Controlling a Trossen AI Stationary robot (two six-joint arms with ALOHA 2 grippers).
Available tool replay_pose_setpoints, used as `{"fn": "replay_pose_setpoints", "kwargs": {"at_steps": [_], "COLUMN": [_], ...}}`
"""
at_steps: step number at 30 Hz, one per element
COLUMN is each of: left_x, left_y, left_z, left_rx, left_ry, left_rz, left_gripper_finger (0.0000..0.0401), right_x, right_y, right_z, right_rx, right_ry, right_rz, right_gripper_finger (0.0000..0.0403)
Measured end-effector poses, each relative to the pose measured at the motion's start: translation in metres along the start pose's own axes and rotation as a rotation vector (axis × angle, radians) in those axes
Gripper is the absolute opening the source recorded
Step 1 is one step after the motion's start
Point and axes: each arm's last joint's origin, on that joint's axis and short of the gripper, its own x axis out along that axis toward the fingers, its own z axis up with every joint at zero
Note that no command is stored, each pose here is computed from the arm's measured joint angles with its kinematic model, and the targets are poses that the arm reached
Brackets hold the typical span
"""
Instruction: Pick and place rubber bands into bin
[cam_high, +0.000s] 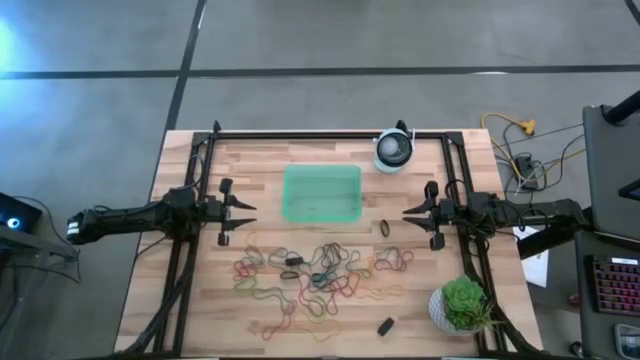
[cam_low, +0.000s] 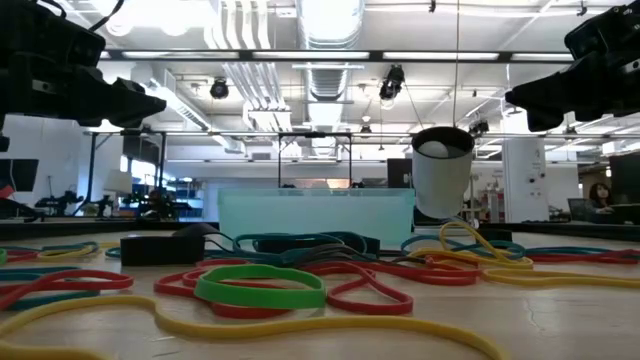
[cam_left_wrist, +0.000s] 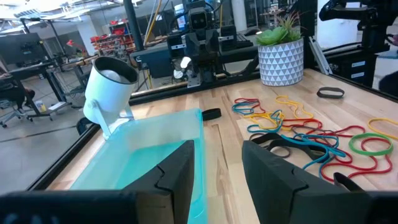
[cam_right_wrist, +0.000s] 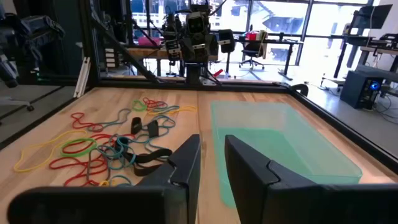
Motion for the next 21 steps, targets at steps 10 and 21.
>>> {"fn": "replay_pose_setpoints", "kwargs": {"at_steps": [10, 21], "left_x": [0.0, 0.0], "left_y": [0.0, 0.0002], "left_z": [0.0, 0.0004], "left_rx": [0.0, 0.015], "left_ry": [0.0, -0.003], "left_rz": [0.0, 0.006], "left_gripper_finger": [0.0121, 0.0121], "right_x": [0.0, -0.0001], "right_y": [-0.0001, -0.0002], "right_z": [0.0005, 0.0032], "right_rx": [-0.123, 0.029], "right_ry": [-0.006, -0.033], "right_rz": [-0.002, -0.005], "right_gripper_finger": [0.0068, 0.0068]}}
